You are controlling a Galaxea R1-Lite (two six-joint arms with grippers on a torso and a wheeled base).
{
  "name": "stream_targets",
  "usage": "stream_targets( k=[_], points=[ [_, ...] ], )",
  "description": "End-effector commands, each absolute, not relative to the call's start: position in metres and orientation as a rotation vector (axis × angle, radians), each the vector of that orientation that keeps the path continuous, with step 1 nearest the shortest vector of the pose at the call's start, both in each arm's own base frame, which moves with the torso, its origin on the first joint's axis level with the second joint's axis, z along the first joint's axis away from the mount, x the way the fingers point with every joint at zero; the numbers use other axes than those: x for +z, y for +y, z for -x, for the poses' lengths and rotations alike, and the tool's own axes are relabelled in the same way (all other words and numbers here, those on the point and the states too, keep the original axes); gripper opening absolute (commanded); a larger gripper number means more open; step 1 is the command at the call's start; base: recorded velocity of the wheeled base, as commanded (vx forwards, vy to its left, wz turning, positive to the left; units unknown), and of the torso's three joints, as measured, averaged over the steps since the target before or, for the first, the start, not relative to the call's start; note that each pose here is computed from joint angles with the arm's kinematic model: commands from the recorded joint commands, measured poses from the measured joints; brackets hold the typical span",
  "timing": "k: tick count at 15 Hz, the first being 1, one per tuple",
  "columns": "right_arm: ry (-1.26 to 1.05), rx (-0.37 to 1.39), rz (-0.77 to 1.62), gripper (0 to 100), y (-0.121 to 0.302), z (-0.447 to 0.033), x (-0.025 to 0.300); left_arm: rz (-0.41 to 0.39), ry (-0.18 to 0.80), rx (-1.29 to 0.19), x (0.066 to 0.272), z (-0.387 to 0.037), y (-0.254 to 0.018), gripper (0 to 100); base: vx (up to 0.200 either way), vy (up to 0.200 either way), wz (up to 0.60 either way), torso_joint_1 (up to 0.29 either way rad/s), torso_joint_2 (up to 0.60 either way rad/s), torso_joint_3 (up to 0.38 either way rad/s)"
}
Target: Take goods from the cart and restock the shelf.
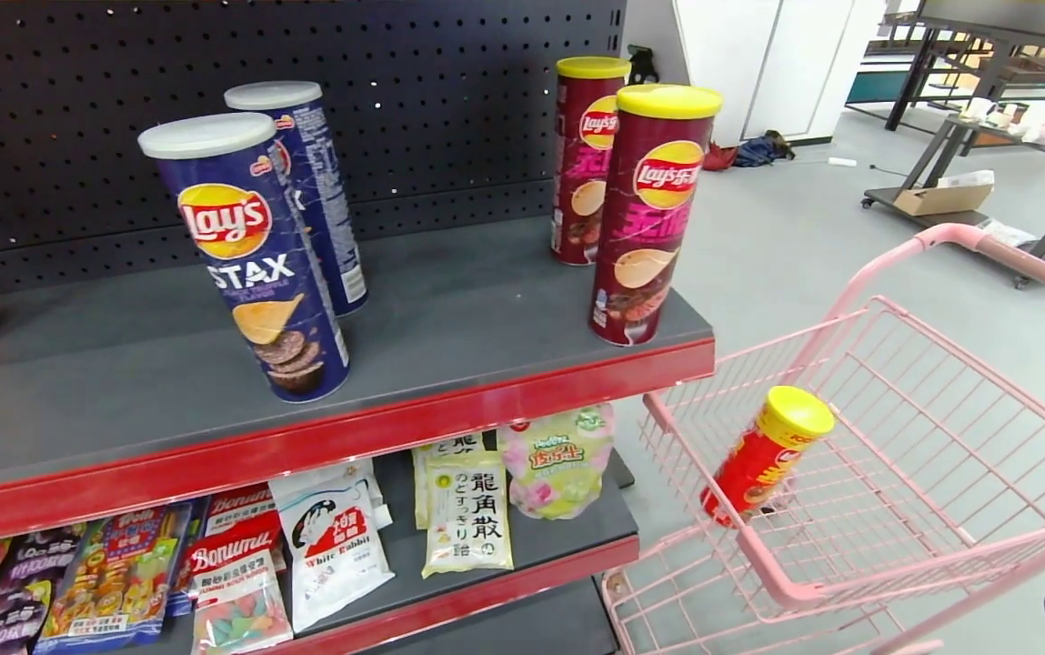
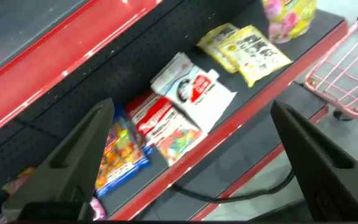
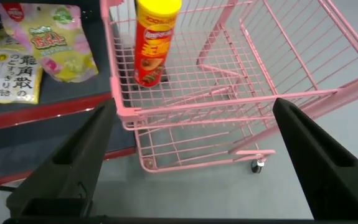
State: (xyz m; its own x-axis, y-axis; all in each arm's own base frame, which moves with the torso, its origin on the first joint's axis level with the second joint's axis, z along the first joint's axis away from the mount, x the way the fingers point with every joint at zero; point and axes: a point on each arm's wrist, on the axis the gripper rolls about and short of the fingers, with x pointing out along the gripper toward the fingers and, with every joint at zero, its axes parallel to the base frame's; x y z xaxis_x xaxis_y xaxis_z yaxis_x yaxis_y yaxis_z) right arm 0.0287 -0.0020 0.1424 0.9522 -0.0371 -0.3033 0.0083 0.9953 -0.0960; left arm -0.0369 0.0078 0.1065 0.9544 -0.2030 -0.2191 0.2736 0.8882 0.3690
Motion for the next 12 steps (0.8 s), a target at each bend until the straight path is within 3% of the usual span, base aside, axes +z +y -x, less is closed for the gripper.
stream_targets(
  k=[1,4,6,9,12],
  points=[
    [0.312,-0.022,0.094,100,-0.002,-0.029,0.143,-0.408,0.178,-0.253,0.107,0.037,0.008,100,0.000,-0.200,0.00,0.007,0.01,0.012],
    [0.314,-0.007,0.097,100,-0.002,-0.031,0.144,-0.408,0.176,-0.253,0.107,0.037,0.008,100,0.000,0.000,0.00,0.000,0.00,0.000],
    [0.331,0.101,0.095,100,0.001,-0.036,0.145,-0.409,0.176,-0.254,0.107,0.037,0.008,100,0.000,0.000,0.00,0.000,0.00,0.000],
    [0.329,0.268,0.086,100,0.010,-0.068,0.152,-0.407,0.170,-0.253,0.107,0.036,0.008,100,0.000,0.000,0.00,0.000,0.00,0.000],
    [0.423,0.323,0.063,100,0.019,-0.104,0.140,-0.390,0.165,-0.253,0.106,0.035,0.007,100,0.000,0.000,0.00,0.000,0.00,0.000]
  ],
)
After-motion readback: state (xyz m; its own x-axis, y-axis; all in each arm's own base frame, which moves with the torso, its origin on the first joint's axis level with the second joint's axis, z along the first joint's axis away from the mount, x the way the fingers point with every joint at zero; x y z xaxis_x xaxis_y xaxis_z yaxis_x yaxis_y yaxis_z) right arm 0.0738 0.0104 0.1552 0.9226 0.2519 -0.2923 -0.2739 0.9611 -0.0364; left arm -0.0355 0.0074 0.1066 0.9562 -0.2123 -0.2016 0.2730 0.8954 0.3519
